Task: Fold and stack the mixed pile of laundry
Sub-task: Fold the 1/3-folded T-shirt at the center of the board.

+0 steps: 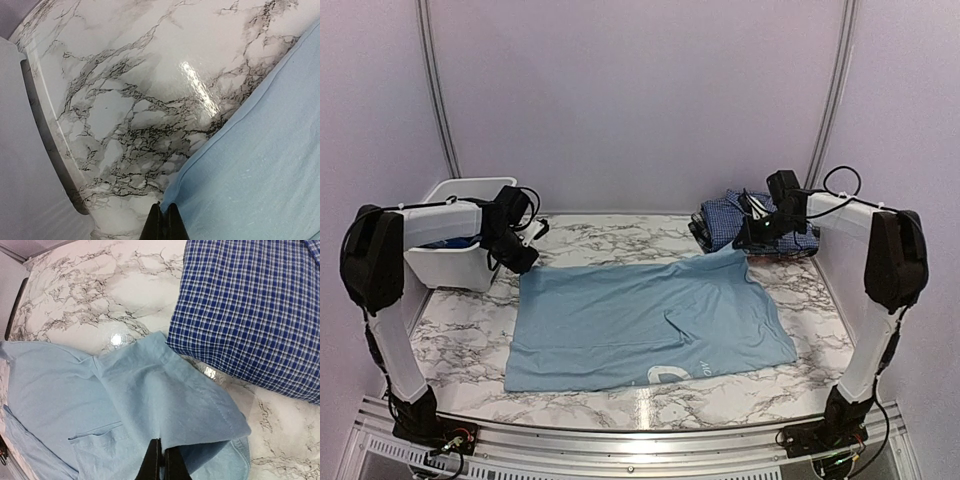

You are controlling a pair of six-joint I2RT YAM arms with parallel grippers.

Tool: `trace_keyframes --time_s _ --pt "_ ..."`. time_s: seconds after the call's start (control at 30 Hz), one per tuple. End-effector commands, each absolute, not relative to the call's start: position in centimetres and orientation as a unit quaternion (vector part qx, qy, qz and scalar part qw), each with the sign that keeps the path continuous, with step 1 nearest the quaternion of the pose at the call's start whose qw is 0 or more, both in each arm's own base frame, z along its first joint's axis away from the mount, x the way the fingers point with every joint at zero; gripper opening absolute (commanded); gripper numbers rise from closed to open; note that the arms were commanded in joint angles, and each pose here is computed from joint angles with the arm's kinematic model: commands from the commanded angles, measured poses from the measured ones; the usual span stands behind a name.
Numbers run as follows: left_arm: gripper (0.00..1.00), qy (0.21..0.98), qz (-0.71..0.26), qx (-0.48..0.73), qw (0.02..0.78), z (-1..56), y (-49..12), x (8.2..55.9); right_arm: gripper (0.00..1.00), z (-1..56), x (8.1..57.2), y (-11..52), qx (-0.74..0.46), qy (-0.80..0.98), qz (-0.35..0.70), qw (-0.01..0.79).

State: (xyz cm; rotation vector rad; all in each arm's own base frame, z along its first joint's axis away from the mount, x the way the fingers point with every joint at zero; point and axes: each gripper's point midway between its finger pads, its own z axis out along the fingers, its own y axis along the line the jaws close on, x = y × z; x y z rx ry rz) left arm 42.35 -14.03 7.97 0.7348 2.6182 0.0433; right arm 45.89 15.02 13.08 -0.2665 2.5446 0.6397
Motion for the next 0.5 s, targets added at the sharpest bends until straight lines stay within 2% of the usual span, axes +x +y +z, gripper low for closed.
trace_keyframes --time_s 0.0,0.47 --pt "0.00 0.928 0.023 0.290 0.234 9.9 -13.4 40.7 0.00 15.4 45.3 13.7 -0.100 0.932 0.219 0.271" --pt "0.00 0.912 -0.033 0.336 0.235 9.4 -14.1 32.7 0.00 13.5 39.2 10.7 -0.045 0.947 0.201 0.247"
